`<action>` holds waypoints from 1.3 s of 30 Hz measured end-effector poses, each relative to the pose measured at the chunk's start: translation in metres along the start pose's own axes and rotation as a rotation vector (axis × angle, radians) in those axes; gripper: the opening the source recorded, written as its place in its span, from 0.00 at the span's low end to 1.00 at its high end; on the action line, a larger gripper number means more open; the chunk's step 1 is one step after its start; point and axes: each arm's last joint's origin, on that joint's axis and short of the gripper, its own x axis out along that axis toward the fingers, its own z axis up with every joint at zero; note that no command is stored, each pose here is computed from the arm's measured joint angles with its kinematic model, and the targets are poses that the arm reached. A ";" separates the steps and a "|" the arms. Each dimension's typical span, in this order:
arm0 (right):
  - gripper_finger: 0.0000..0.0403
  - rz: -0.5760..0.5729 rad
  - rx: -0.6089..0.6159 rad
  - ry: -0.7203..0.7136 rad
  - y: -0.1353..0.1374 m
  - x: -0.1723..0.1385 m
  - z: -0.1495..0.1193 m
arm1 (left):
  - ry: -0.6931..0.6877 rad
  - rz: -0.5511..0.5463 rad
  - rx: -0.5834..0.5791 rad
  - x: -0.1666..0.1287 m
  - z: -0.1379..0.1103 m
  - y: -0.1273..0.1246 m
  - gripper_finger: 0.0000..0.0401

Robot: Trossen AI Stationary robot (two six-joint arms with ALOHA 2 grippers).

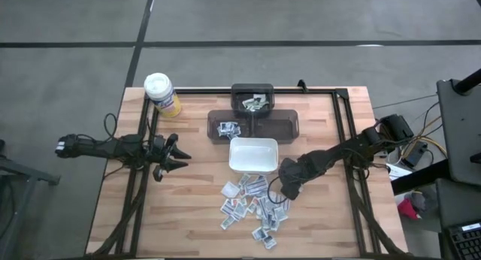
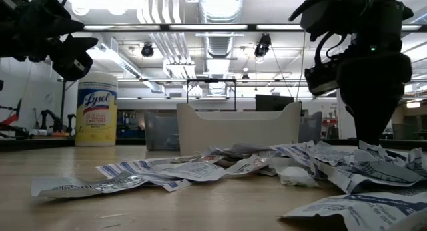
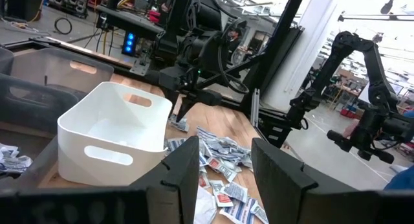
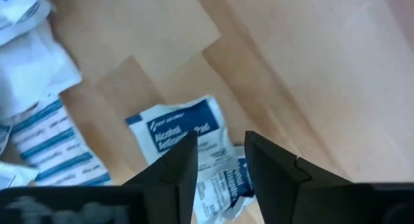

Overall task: Pick & Place First Aid Supplies
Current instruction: Put the alcohol pad into the left black bin

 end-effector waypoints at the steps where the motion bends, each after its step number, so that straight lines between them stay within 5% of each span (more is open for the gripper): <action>1: 0.32 0.005 -0.008 0.007 0.000 0.000 0.000 | 0.000 0.000 0.000 0.000 0.000 0.000 0.34; 20: 0.30 -0.065 -0.025 0.000 -0.006 0.009 -0.003 | 0.000 0.000 0.001 0.000 0.000 0.000 0.34; 39: 0.02 -0.076 0.014 0.013 -0.006 0.009 -0.003 | 0.000 0.000 0.001 0.000 0.000 0.000 0.34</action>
